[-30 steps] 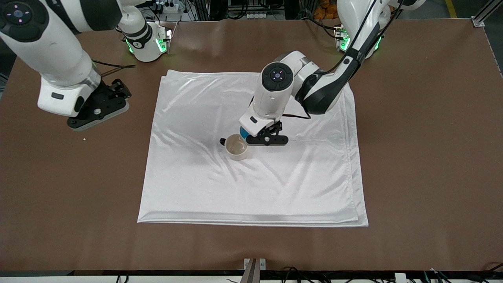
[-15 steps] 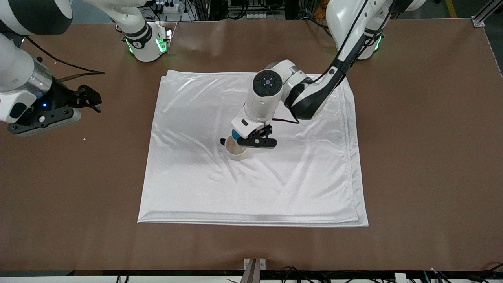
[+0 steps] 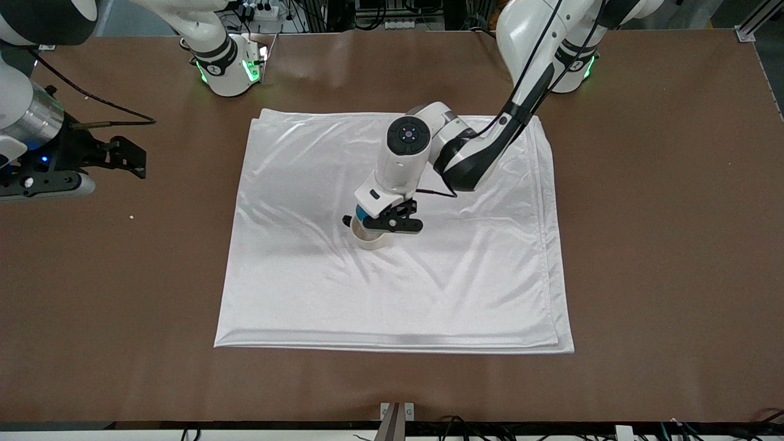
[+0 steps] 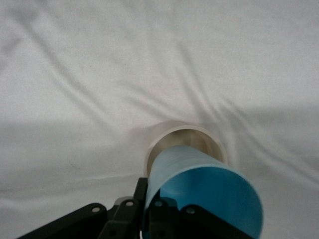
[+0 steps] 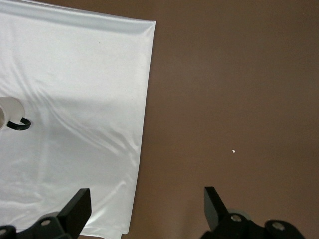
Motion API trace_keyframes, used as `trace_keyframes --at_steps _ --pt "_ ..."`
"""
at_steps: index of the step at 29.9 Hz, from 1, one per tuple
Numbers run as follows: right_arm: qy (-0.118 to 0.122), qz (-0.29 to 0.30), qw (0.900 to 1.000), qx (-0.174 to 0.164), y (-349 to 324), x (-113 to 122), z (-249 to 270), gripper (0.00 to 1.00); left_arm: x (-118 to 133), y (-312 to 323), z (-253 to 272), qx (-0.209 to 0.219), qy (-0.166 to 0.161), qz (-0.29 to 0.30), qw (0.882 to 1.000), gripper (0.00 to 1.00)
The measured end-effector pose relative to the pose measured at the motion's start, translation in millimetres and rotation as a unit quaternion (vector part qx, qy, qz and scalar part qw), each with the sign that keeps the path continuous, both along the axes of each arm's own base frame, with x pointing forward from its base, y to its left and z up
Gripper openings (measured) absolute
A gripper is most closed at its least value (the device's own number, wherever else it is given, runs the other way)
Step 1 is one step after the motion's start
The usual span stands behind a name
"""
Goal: Place blue cup into white mug on cloth
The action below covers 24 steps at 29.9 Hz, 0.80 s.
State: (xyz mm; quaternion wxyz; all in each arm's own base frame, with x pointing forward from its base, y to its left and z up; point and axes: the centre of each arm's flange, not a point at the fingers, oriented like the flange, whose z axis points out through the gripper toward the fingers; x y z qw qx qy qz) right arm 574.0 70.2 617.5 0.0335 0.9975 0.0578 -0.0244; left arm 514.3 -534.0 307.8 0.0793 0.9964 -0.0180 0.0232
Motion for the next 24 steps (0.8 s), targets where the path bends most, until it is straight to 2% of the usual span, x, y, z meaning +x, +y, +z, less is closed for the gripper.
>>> trace_keyframes --at_steps 6,14,16,24 --pt "0.0 -0.009 1.0 0.001 -1.4 -3.1 0.5 1.0 0.2 -2.9 -9.9 -0.004 -0.004 0.0 1.0 0.04" --pt "-0.025 -0.038 0.999 0.012 -2.4 -8.1 1.4 1.0 1.0 -4.8 -18.8 -0.009 -0.006 0.0 1.0 0.05" --pt "-0.025 -0.04 0.999 0.012 -3.6 -10.0 1.7 1.0 1.1 -4.9 -19.0 -0.01 -0.007 0.0 1.0 0.1" --pt "-0.025 -0.046 0.999 0.013 -4.5 -11.9 -2.1 1.0 0.9 -6.5 -17.0 -0.011 -0.009 0.0 1.0 0.43"
